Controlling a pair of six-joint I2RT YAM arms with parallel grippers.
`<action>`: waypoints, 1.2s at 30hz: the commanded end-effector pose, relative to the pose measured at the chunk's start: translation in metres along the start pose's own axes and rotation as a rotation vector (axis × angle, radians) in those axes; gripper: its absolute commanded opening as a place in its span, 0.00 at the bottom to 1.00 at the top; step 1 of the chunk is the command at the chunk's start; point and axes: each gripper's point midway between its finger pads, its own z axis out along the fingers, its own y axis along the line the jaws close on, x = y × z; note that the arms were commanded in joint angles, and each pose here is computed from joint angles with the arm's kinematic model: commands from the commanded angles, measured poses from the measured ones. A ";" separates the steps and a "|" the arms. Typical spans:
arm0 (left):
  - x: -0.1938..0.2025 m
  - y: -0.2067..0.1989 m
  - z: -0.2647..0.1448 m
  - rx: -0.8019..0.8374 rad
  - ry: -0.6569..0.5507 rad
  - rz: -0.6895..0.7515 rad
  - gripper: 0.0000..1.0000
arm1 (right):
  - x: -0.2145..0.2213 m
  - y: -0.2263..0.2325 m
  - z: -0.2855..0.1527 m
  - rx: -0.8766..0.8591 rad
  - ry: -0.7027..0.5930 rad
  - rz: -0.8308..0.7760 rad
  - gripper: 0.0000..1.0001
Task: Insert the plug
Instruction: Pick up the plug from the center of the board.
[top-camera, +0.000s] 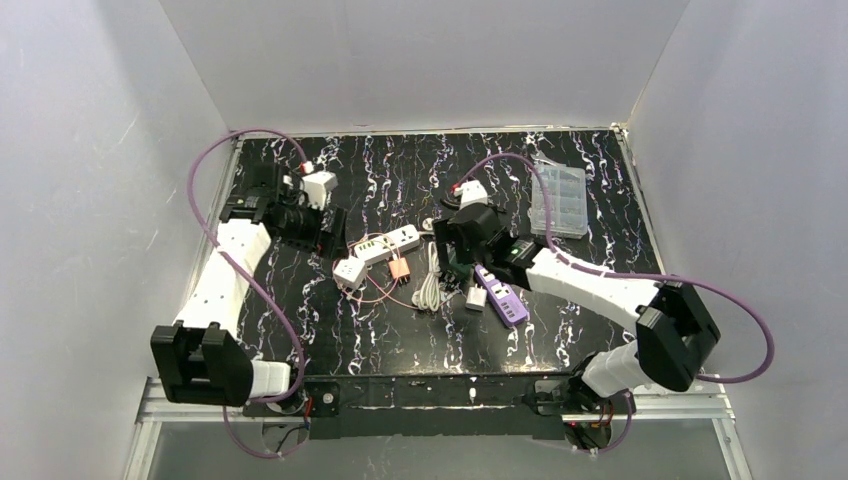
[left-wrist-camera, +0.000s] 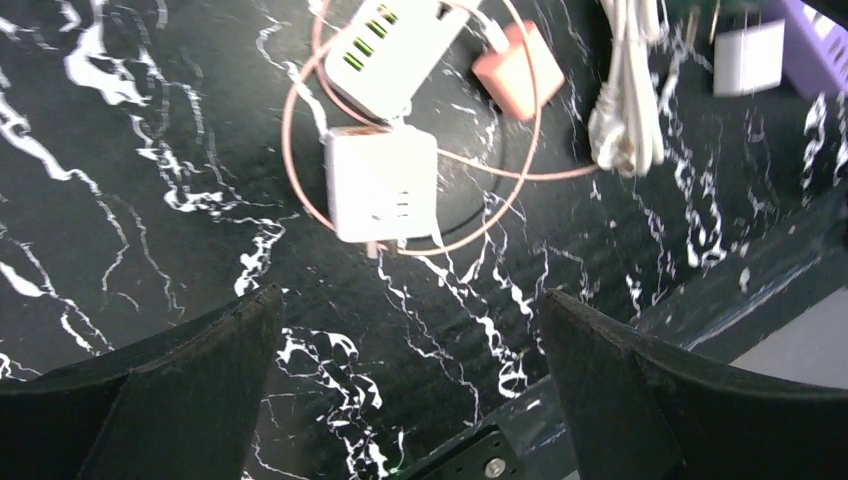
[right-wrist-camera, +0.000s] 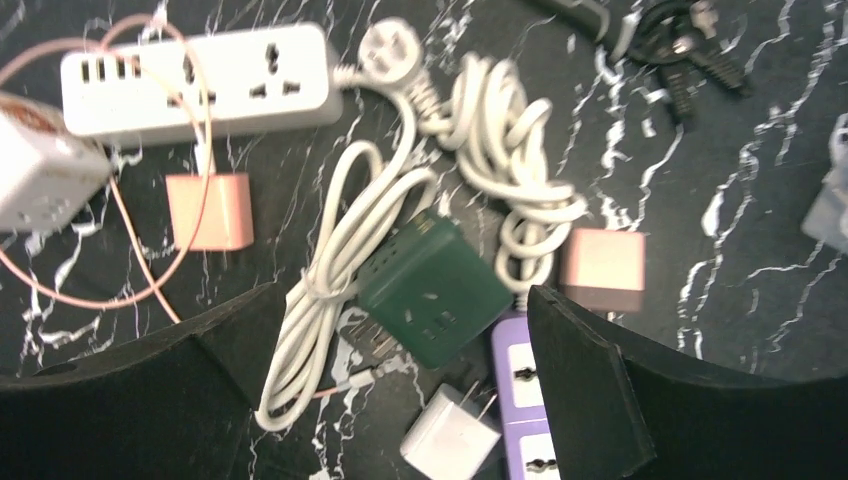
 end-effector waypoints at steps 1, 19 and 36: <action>0.026 -0.009 0.000 -0.033 0.088 0.117 0.99 | -0.010 0.005 -0.004 0.039 -0.027 -0.003 1.00; 0.028 0.011 0.082 -0.190 0.253 0.298 0.91 | -0.004 -0.001 -0.025 0.041 -0.007 0.039 1.00; 0.057 0.005 0.112 -0.162 0.325 0.320 0.62 | -0.010 0.005 -0.026 0.019 -0.013 0.085 1.00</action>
